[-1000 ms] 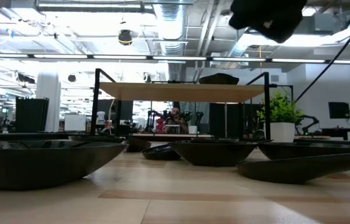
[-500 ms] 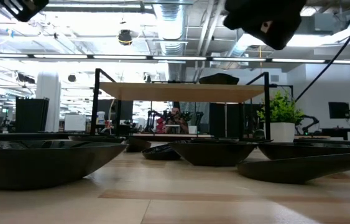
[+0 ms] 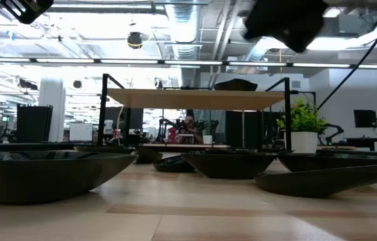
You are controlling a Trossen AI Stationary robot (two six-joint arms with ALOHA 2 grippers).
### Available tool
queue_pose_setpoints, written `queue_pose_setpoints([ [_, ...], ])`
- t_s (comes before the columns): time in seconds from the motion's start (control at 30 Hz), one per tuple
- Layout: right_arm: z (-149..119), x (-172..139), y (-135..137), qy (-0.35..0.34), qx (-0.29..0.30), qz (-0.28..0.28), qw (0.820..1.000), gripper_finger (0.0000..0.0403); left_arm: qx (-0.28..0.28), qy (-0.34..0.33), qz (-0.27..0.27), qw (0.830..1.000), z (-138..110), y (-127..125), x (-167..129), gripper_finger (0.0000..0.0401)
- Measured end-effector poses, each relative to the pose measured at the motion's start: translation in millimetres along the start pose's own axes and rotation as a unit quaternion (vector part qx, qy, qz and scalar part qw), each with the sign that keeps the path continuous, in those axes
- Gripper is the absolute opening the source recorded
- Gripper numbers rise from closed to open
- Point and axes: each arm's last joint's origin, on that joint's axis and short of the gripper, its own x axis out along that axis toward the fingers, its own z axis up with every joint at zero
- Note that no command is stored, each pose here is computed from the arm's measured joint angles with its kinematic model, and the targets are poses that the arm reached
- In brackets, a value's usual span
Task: Pick & Place Mini shaped plates
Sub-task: Put the black leaf shaped plate on the shelf
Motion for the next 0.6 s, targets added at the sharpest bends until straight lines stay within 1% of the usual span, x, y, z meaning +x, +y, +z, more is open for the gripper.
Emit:
queue_pose_setpoints([
  [0.07,-5.5,-0.3,-4.6,0.029,0.017,-0.021,0.999,0.0061,0.0,0.0,0.0,1.0,0.0,0.0,0.0,0.0113],
  [0.17,-12.3,-1.2,-8.7,0.073,0.04,-0.033,0.996,0.0061,-0.001,0.0,0.0,1.0,0.0,0.0,0.0,0.0113],
  [0.47,-22.5,-4.0,-13.2,0.154,0.073,-0.034,0.985,0.0061,-0.014,0.0,0.0,1.0,0.0,0.0,0.1,0.0113],
  [0.6,-28.3,-6.6,-19.3,0.183,0.097,-0.072,0.976,0.0061,-0.014,-0.003,0.005,1.0,0.1,0.3,0.1,0.0113],
])
